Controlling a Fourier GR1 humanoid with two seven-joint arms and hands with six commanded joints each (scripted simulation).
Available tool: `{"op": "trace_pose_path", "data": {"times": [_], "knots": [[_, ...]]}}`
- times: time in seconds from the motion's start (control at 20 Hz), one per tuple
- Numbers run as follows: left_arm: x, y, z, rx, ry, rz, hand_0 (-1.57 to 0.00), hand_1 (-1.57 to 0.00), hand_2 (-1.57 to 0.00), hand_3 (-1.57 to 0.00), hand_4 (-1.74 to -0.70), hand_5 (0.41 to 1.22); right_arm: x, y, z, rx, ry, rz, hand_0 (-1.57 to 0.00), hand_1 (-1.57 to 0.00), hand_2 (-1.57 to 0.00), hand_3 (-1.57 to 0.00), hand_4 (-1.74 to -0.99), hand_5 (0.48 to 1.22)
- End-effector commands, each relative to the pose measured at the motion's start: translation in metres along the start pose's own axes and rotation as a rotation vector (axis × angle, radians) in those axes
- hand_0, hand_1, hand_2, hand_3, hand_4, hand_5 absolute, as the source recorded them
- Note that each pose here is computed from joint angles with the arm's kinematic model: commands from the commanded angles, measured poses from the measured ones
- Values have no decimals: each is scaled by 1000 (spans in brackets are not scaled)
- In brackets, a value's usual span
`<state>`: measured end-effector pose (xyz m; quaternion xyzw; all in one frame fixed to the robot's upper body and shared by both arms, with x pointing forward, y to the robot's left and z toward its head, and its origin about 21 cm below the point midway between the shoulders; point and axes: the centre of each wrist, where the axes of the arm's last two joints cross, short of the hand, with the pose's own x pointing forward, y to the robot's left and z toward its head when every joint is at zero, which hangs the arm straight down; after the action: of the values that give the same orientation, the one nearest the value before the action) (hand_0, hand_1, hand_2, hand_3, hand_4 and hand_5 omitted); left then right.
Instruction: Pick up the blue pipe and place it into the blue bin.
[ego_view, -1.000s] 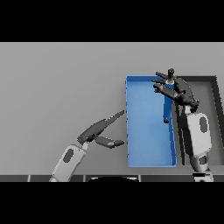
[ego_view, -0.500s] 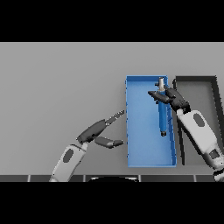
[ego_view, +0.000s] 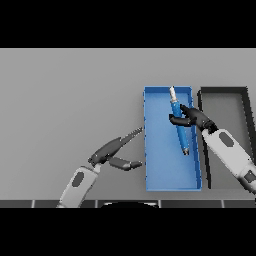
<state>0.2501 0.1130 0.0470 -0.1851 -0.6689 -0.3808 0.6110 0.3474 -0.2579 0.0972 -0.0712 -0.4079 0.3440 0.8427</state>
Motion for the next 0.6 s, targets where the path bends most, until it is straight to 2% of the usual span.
{"op": "trace_pose_path", "data": {"times": [0.0, 0.2, 0.25, 0.55], "knots": [[-2, 1, 2, -2, -3, -1, 1, 1, 1, 1, -886, 428, 2, 1, -2, -8, 9, 0, -40, -37, -37, -21, -1046, 759], [-3, -2, 1, -3, 0, -5, 1, 1, 1, 1, -888, 429, 5, -1, -5, -10, 6, 8, -16, -14, -14, -8, -1030, 682], [-2, -3, 1, 2, -4, -4, 1, 1, 1, 1, -887, 431, 3, -7, -6, -20, 8, 11, -13, -11, -11, -6, -1022, 672], [-7, 8, 4, 7, 5, -11, 1, 1, 1, 1, -885, 431, 3, -3, -5, 10, 4, 29, -6, -5, -5, -3, -1022, 649]]}}
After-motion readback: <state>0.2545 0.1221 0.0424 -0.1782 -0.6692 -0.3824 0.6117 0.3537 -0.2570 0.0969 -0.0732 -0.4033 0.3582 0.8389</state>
